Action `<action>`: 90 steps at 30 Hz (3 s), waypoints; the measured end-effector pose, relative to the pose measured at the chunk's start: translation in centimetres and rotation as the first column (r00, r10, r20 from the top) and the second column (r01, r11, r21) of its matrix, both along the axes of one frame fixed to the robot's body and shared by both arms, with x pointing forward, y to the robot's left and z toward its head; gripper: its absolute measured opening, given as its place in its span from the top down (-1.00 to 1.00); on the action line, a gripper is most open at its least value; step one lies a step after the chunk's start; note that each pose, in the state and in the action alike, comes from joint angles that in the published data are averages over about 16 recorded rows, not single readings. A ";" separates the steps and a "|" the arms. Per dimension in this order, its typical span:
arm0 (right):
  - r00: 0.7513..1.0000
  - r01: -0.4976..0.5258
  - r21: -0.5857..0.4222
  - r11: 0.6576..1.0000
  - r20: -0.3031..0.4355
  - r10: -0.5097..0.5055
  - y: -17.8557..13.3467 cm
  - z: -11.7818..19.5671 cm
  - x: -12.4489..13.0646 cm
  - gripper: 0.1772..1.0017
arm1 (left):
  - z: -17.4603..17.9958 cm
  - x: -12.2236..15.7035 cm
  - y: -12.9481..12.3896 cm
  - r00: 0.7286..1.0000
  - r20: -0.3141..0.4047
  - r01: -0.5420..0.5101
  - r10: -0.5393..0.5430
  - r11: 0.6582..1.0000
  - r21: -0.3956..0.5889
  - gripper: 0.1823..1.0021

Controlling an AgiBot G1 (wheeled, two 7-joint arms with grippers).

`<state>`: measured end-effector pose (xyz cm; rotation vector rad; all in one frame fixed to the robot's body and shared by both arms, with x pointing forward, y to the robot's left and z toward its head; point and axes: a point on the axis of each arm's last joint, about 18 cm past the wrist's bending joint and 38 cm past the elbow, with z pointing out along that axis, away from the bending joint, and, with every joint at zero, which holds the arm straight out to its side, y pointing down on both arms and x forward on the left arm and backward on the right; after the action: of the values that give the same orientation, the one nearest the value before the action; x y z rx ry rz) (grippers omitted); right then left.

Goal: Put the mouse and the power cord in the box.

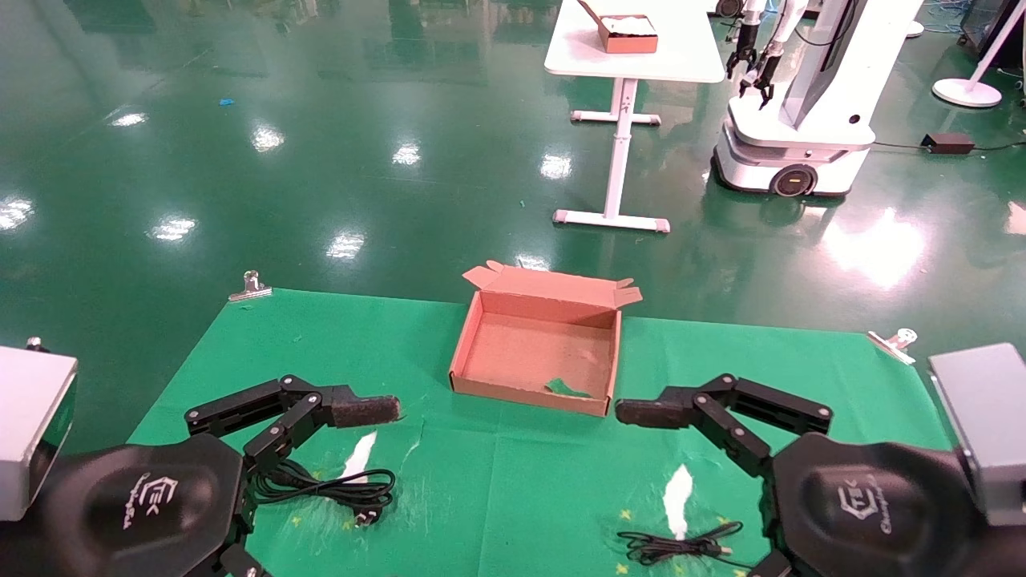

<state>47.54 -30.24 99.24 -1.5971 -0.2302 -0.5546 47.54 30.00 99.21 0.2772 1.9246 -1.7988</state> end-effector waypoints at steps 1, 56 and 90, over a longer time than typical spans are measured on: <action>1.000 0.000 0.000 1.000 0.000 0.000 0.0 0.0 0.0 -1.00 | 0.0 0.0 0.0 1.000 0.000 0.000 0.000 1.000 0.000 -1.00; 0.904 0.428 -0.571 0.700 0.263 -0.338 -6.8 -8.7 16.3 -1.00 | -6.5 18.0 4.1 0.906 0.245 -0.418 0.346 0.628 0.656 -1.00; 0.886 0.462 -0.677 0.573 0.376 -0.269 -3.8 -12.6 22.4 -0.97 | -9.0 23.4 5.8 0.846 0.399 -0.523 0.353 0.407 0.749 -0.98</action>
<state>69.94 -34.01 86.68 -2.4394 -0.3321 -1.0819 70.93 35.79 90.21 0.1896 2.3039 -0.3561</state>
